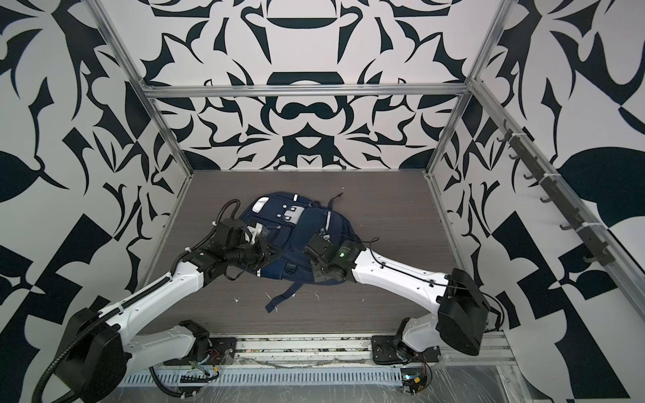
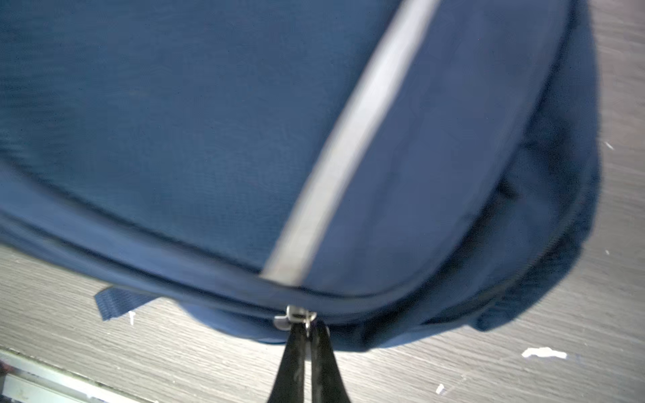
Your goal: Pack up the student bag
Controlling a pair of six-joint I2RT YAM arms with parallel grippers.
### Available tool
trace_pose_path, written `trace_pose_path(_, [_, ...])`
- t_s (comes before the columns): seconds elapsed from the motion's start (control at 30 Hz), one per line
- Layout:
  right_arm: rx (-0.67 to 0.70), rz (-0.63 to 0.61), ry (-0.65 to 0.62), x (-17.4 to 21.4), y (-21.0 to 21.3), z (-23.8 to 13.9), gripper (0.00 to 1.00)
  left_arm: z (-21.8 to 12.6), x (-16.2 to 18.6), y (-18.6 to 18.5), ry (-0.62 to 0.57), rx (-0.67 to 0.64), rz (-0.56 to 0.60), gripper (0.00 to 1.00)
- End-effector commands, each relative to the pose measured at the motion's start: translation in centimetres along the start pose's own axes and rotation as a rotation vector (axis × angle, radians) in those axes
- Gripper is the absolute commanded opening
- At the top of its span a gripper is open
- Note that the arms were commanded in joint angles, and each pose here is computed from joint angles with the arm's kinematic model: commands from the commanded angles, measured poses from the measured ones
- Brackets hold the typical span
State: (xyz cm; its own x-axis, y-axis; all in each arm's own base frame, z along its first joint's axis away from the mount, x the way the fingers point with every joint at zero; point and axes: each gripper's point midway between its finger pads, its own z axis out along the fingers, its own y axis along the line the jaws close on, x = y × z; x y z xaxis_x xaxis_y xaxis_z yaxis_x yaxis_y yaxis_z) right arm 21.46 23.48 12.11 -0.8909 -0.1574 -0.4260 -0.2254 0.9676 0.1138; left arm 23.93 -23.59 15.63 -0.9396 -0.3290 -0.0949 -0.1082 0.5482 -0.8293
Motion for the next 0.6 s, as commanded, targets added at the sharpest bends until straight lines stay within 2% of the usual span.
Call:
trace_pose_path(0.0, [0.059,0.075,-0.026,0.1,-3.1,-0.6,0.0,-1.2,-0.5,-0.5,-0.038,0.039,0.017,0.0])
trace_pose_path(0.1, [0.057,0.11,-0.037,0.1,-5.1,-0.7,0.0,-1.4,-0.7,0.0,-0.051,0.026,0.007,0.0])
trace_pose_path(0.23, [0.017,0.086,-0.057,-0.9,-6.4,-1.3,0.0,-1.7,-0.6,0.7,-0.047,-0.002,0.01,0.0])
trace_pose_path(0.47, [-0.018,-0.098,-0.109,-2.8,-5.8,-1.0,0.0,-1.2,0.4,4.0,0.035,-0.142,0.092,0.0])
trace_pose_path(0.57, [-0.072,-0.157,-0.11,-3.2,-4.6,-0.8,0.0,-1.3,-0.1,5.0,0.047,-0.184,0.089,0.0])
